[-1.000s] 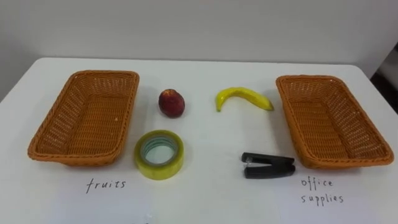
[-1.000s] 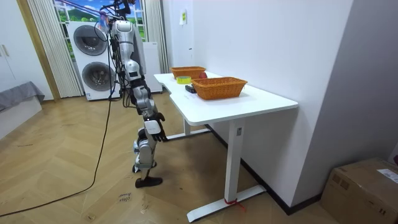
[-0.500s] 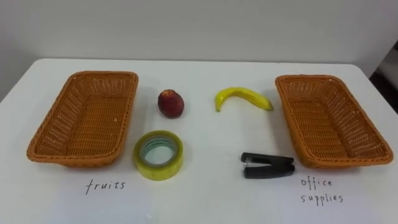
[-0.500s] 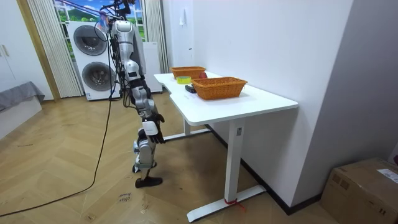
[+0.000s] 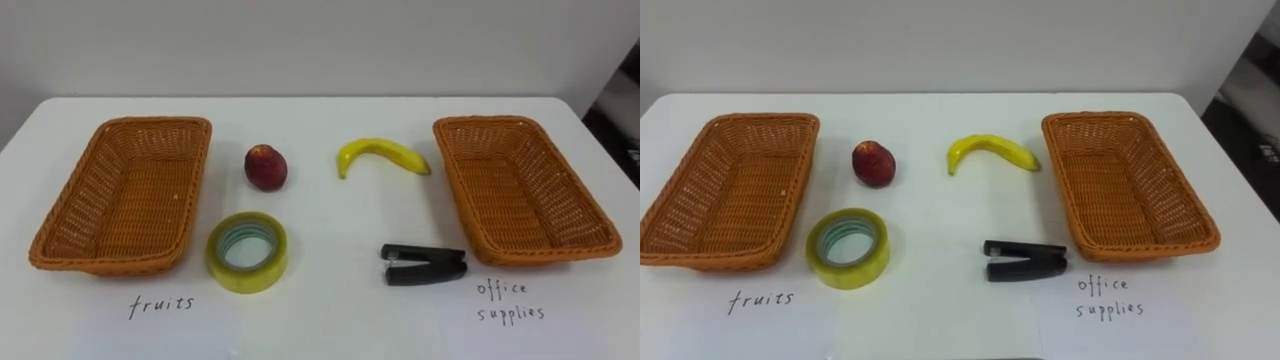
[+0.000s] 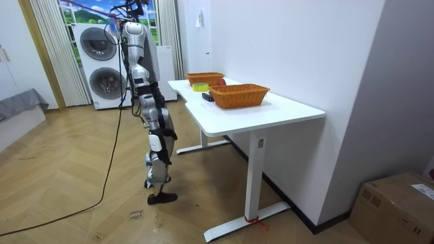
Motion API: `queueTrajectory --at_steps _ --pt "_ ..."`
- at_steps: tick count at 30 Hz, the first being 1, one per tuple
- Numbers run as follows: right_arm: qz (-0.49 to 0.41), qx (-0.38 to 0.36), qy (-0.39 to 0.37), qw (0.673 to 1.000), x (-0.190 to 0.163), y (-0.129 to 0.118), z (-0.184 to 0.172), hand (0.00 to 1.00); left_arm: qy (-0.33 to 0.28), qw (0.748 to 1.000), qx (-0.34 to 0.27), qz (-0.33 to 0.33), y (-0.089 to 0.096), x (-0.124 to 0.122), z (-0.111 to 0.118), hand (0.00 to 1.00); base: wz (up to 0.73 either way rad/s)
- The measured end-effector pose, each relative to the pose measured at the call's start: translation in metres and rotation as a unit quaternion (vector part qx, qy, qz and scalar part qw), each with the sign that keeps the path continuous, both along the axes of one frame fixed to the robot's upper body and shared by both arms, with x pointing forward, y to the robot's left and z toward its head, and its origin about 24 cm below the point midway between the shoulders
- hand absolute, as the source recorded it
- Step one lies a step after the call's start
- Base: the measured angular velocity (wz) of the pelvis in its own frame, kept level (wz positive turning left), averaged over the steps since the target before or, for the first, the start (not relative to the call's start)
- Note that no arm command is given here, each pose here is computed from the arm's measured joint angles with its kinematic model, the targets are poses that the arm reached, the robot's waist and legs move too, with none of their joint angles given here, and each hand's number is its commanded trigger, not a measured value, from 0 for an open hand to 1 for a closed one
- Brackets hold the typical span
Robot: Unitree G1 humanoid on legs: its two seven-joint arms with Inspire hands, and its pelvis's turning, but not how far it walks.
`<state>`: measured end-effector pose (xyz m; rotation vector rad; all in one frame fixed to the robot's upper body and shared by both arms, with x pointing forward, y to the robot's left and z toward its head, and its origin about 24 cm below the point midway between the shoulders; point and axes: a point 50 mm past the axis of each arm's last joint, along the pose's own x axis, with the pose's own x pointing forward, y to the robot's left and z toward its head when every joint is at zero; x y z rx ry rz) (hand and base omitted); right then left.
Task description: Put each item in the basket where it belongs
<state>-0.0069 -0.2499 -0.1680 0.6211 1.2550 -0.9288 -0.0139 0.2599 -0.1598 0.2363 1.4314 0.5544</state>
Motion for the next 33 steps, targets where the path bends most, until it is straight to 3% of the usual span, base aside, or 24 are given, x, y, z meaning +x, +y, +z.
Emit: queueTrajectory --at_steps 4,13,20,29,33 --pt "-0.070 -0.053 -0.033 0.996 0.017 -0.027 0.010 0.00 -0.006 1.000 0.020 0.007 0.007 0.000 0.003 0.00 -0.08" --pt "-0.119 -0.170 -0.080 0.975 0.056 -0.075 0.042 0.00 -0.015 0.999 0.042 0.004 0.016 -0.004 0.008 0.00 -0.05" --pt "-0.162 -0.239 -0.107 0.952 0.079 -0.097 0.070 0.00 -0.017 0.999 0.048 -0.001 0.020 -0.003 0.010 0.00 -0.06" --pt "-0.138 -0.349 -0.149 0.915 0.114 -0.112 0.118 0.00 -0.035 0.998 0.056 -0.009 0.023 0.003 0.013 0.00 -0.08" --pt "-0.122 -0.430 -0.219 0.867 0.135 -0.118 0.166 0.00 -0.032 0.998 0.060 -0.004 0.025 -0.001 0.014 0.00 -0.10"
